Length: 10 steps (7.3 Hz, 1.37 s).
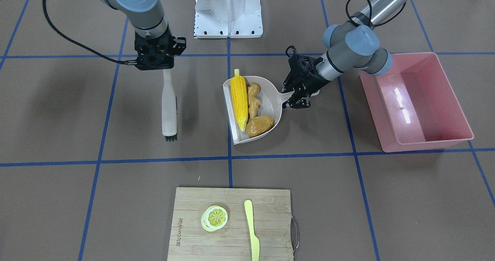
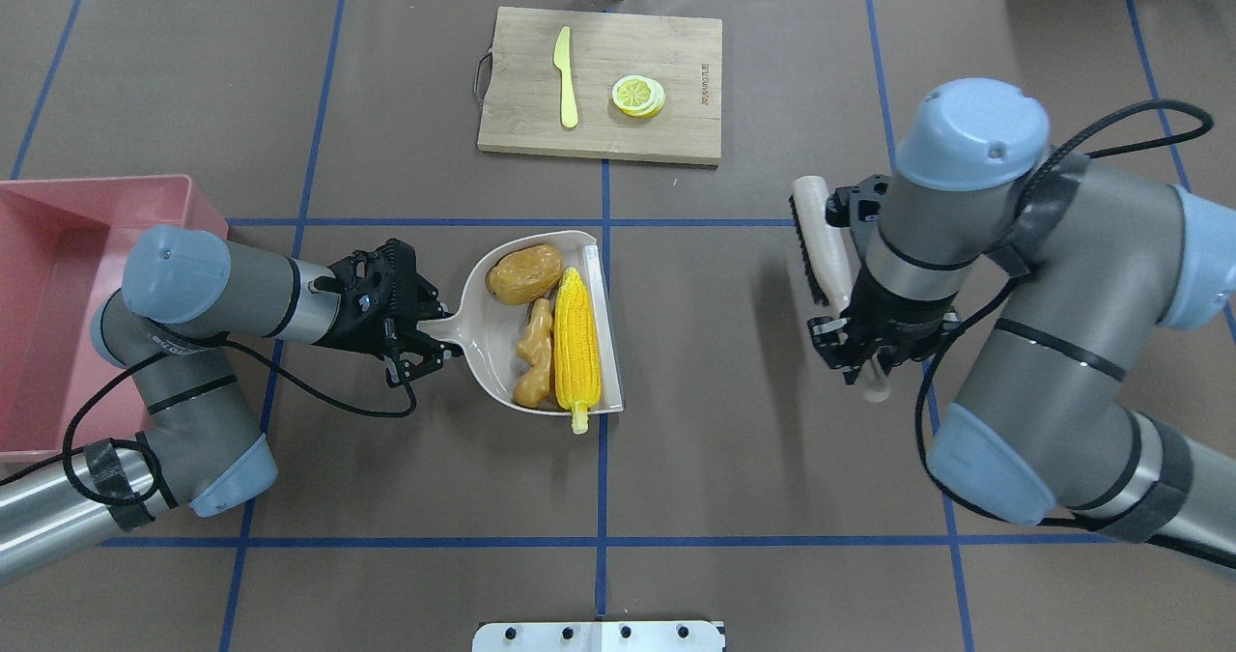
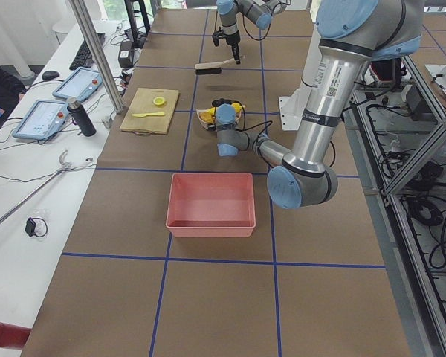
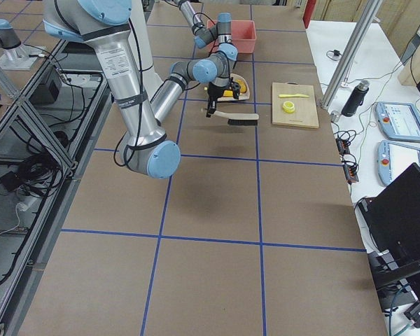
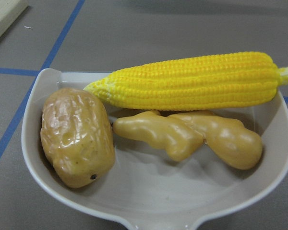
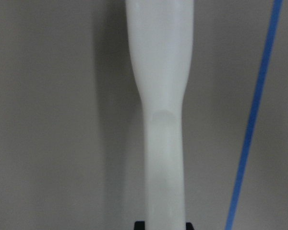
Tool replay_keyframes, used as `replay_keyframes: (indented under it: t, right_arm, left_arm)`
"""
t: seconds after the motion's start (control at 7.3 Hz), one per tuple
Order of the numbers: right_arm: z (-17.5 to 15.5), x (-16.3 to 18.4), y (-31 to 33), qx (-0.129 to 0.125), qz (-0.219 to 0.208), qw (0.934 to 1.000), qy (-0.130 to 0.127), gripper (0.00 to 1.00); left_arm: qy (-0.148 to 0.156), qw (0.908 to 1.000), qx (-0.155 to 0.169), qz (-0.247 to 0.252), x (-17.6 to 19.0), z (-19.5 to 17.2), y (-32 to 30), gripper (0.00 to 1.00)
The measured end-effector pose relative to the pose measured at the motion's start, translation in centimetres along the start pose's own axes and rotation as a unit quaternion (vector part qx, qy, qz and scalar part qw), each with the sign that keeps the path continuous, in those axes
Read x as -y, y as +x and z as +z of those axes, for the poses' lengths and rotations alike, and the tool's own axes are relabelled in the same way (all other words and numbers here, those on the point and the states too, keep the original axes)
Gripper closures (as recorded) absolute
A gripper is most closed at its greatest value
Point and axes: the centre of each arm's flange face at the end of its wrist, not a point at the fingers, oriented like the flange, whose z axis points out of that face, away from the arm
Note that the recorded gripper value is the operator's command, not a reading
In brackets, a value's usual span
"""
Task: Sweep and dump trash into bin
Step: 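Pull the brush back with the right gripper while the left gripper lifts the dustpan, then carry the loaded dustpan with the left gripper over the pink bin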
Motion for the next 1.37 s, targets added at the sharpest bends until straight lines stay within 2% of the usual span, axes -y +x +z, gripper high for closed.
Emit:
replay_keyframes:
  t: [0.27, 0.41, 0.68, 0.82, 1.1, 1.37]
  right_arm:
    - [0.3, 1.3, 7.9, -0.018, 0.010, 0.9998, -0.001, 1.00]
    - [0.4, 1.4, 10.5, -0.023, 0.015, 0.9996, -0.004, 1.00]
    - [0.9, 1.4, 17.3, -0.030, 0.030, 0.9989, -0.018, 1.00]
    - [1.3, 1.0, 20.9, -0.025, 0.036, 0.9987, -0.027, 1.00]
    - [3.6, -1.1, 28.2, -0.009, 0.036, 0.9990, -0.023, 1.00]
    - [6.2, -3.9, 33.3, 0.004, 0.032, 0.9994, -0.015, 1.00]
  left_arm:
    - [0.019, 0.9998, 0.006, 0.008, 1.4, -1.7, 0.1, 1.00]
    - [0.029, 0.9992, 0.023, 0.012, 1.8, -3.4, -0.1, 1.00]
    - [0.051, 0.9948, 0.087, 0.016, 2.4, -8.6, -1.2, 1.00]
    - [0.063, 0.9910, 0.116, 0.020, 2.9, -11.4, -1.7, 1.00]
    - [0.077, 0.9824, 0.169, 0.020, 2.9, -16.8, -2.2, 1.00]
    - [0.069, 0.9771, 0.199, -0.031, -0.1, -21.3, -2.5, 1.00]
